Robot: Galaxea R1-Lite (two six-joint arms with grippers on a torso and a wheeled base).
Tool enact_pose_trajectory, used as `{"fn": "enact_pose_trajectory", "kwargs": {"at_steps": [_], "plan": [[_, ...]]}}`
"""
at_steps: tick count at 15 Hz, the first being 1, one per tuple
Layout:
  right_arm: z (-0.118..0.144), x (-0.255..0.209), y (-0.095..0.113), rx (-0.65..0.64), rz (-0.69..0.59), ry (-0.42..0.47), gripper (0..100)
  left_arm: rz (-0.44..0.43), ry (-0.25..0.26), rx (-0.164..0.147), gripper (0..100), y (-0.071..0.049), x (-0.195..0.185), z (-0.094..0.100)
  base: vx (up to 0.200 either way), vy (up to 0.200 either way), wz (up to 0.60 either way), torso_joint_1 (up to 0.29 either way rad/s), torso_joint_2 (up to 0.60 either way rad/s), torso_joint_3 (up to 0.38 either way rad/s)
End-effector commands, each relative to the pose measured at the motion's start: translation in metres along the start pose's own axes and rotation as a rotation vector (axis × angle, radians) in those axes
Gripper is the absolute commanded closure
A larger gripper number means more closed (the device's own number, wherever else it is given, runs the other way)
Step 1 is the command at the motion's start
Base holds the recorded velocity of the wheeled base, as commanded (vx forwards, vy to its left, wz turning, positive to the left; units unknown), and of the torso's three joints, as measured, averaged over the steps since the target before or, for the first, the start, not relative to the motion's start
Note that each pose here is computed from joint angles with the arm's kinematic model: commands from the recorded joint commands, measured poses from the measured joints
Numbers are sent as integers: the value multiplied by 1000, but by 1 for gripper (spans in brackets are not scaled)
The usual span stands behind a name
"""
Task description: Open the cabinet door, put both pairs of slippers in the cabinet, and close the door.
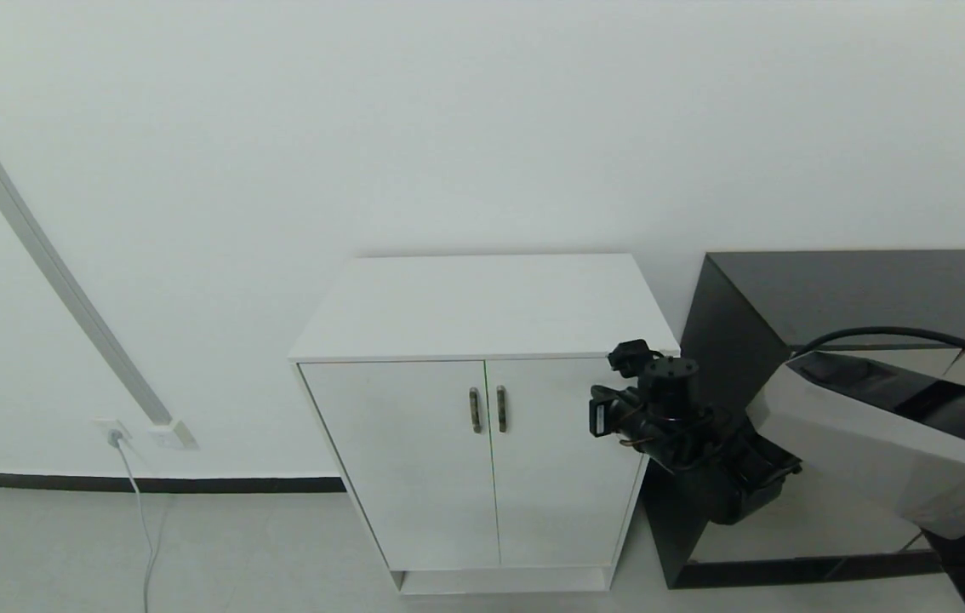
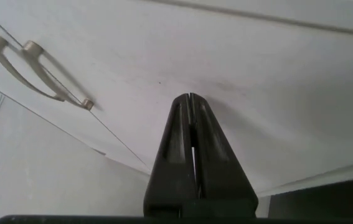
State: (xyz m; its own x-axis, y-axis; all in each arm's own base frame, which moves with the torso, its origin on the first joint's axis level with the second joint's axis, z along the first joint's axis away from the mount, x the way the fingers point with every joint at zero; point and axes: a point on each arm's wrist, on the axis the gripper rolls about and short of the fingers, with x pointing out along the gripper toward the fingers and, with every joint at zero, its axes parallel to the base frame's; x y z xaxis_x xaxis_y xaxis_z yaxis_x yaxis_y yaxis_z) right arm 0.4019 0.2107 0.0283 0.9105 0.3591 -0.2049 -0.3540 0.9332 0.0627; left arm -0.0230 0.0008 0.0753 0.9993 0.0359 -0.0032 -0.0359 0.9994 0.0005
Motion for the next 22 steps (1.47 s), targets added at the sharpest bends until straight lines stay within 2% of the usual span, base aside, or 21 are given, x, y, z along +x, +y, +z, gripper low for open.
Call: {"fn": "enact_pose_trajectory", "kwargs": {"at_steps": [1, 5, 12, 20, 22], "plan": [[21, -31, -3, 7, -55, -50, 100, 1, 1, 0, 100, 0, 0, 0, 0, 0, 0, 0, 0, 0], [12, -71, -25, 12, -160, -53, 100, 1, 1, 0, 100, 0, 0, 0, 0, 0, 0, 0, 0, 0], [36, -170, -73, 23, -344, -60, 100, 7, 1, -7, 100, 0, 0, 0, 0, 0, 0, 0, 0, 0], [35, -265, -100, 1, -505, -42, 100, 10, 1, -10, 100, 0, 0, 0, 0, 0, 0, 0, 0, 0], [34, -291, -114, 5, -595, -51, 100, 10, 1, -10, 100, 0, 0, 0, 0, 0, 0, 0, 0, 0]]}}
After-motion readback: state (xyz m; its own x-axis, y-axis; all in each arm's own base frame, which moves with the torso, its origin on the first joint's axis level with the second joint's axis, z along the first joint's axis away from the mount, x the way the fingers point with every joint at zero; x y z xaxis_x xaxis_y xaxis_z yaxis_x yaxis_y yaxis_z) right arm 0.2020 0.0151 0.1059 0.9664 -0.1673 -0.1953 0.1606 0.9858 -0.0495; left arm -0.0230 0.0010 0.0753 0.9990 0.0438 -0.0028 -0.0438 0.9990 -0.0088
